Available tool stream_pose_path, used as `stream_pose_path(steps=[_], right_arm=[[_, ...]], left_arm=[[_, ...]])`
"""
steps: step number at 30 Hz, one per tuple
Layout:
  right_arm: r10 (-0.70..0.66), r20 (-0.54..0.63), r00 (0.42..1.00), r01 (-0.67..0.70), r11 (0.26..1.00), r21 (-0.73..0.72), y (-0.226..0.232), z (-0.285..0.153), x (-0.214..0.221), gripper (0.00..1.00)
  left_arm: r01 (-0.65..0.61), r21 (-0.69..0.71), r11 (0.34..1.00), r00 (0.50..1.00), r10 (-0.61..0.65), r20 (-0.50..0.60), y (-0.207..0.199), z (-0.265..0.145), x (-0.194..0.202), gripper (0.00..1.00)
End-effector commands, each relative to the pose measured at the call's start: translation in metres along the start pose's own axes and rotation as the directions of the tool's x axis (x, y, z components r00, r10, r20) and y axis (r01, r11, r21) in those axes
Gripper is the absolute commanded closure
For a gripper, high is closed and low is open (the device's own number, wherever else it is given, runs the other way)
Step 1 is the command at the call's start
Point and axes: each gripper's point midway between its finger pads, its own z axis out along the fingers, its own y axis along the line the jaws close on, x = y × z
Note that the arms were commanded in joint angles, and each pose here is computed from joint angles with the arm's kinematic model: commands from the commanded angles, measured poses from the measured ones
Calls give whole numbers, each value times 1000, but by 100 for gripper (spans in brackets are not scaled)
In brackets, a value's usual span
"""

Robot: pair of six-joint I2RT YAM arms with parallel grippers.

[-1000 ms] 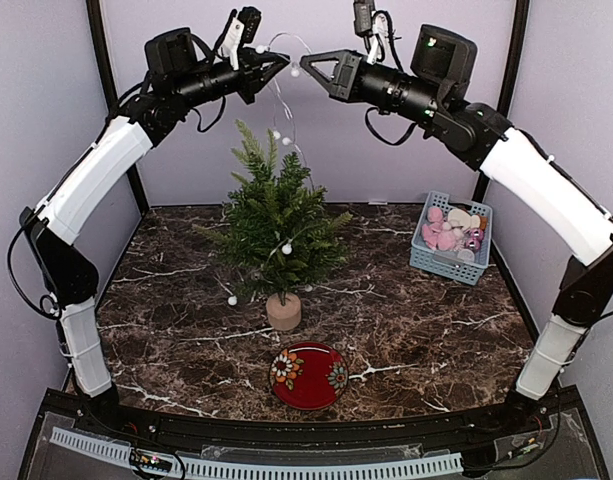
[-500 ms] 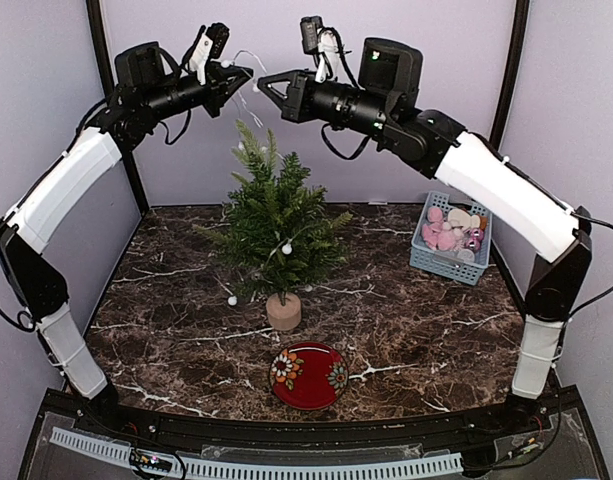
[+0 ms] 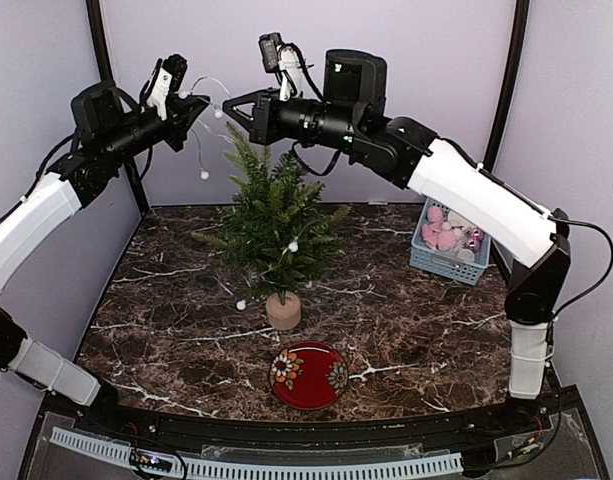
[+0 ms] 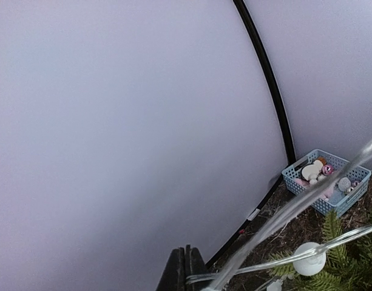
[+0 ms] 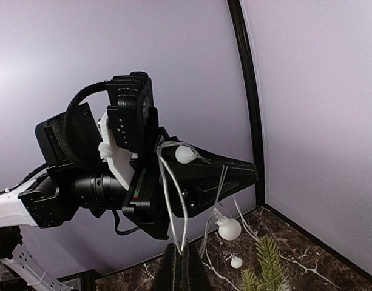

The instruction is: Decorate the small christmas tree

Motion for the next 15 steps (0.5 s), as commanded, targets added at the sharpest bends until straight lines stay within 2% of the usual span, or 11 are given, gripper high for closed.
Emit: stream_pose_path(steps=[1,15], right_arm=[[-23,-6,1000,22,989,-143,49,-10,-12,100],[-56,-85,995,46,993,-109,61,-21,14,100]], left_arm=[[-1,-279,960,999,-11,-41,54,-32,14,100],[148,-207,967,975,-177,-134,7,-75,67,100]])
